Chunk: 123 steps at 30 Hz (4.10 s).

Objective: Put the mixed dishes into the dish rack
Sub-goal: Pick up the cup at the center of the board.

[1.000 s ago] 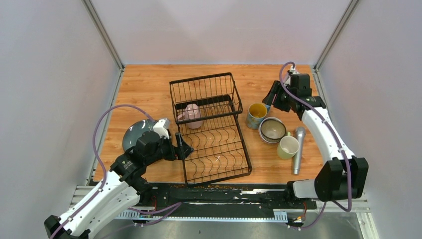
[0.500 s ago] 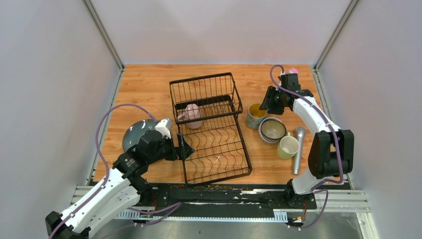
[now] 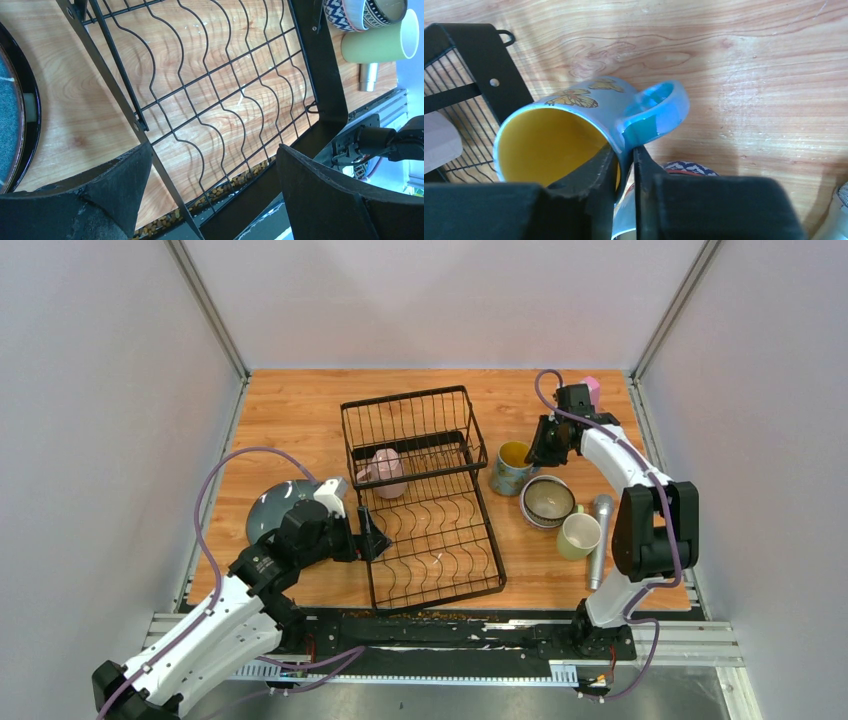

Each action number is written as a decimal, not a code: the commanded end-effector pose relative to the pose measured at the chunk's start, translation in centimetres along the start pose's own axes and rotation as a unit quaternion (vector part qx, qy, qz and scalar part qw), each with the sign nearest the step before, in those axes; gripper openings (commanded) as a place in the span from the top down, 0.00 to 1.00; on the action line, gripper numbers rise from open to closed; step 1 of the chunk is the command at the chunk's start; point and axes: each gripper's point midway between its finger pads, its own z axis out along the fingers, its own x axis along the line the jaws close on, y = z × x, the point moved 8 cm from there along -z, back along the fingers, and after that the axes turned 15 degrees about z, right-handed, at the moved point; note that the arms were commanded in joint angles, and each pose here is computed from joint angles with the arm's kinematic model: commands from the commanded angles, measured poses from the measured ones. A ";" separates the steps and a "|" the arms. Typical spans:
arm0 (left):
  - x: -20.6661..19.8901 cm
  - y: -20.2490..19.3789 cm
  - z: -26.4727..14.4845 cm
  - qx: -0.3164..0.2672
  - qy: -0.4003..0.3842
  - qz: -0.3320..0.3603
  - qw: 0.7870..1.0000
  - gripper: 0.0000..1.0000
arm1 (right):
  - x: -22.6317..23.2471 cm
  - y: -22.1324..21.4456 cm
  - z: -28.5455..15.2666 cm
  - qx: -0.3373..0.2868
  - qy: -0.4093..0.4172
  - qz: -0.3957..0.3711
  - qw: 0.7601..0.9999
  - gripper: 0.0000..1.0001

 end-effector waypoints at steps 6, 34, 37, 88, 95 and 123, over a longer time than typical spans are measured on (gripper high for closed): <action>-0.8 1.4 -0.5 -0.027 -0.022 0.007 0.999 0.00 | 1.5 1.4 0.0 -0.022 0.021 0.000 1.000 1.00; -1.4 2.6 -1.9 -0.113 -0.055 0.021 0.992 0.00 | 0.7 -1.0 -16.2 -0.262 0.175 0.124 0.941 1.00; -1.7 3.0 -2.0 -0.125 -0.065 0.029 0.990 0.00 | -0.1 -2.9 -18.1 -0.284 0.199 0.130 0.929 1.00; -11.7 6.1 -0.2 -0.254 -0.267 0.261 0.892 0.00 | 1.1 -16.5 -16.4 0.295 0.432 0.127 0.843 1.00; -12.5 5.4 0.3 -0.304 -0.283 0.302 0.858 0.00 | 1.8 -17.2 -16.3 0.317 0.436 0.118 0.834 1.00; -11.6 4.3 -0.1 -0.346 -0.281 0.340 0.828 0.00 | 2.7 -18.4 -16.6 0.361 0.486 0.059 0.794 1.00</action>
